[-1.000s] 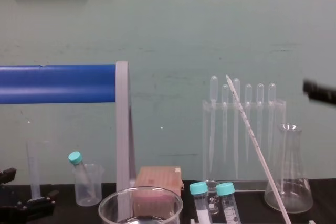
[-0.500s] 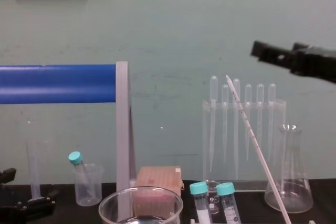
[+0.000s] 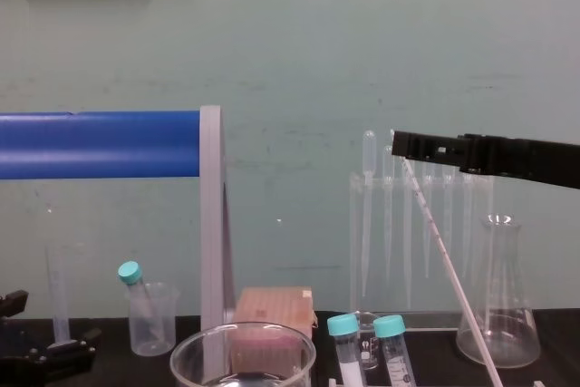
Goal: Hold the thermometer with one hand and immerse one end into the beaker, then reinsert it into the test tube rack.
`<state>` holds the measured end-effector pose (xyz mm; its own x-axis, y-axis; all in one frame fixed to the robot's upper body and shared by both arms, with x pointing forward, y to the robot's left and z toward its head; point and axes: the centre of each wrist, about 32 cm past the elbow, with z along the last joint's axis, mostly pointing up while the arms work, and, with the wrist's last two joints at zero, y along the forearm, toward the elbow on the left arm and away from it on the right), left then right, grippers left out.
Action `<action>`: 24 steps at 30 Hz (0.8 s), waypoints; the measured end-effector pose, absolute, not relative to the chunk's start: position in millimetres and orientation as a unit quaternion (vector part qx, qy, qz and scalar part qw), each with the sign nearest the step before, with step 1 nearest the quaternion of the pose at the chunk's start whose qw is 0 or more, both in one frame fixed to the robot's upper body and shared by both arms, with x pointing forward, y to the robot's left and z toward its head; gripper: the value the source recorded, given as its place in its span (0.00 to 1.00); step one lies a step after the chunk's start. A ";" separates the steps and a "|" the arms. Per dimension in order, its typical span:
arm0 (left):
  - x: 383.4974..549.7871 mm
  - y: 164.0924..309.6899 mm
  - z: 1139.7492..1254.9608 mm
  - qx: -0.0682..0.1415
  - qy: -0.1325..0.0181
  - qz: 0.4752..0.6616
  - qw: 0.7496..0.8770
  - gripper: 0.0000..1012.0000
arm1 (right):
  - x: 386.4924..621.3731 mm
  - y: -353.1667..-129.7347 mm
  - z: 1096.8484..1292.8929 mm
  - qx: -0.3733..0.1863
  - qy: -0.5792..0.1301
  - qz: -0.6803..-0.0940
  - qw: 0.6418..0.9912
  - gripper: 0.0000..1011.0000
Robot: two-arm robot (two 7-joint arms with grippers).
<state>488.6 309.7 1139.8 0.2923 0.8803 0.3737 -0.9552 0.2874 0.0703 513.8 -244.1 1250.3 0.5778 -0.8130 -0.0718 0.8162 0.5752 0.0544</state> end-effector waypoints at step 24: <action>488.6 309.7 1139.8 0.142 -0.132 0.580 0.791 1.00 | 539.1 -239.6 1246.1 -0.009 0.060 -0.452 0.890 0.99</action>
<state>488.6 309.7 1139.8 0.2923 0.8803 0.3738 -0.9553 0.2873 0.0703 539.1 -239.6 1246.1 0.5839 -0.8058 -0.0985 0.8037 0.5909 -0.0698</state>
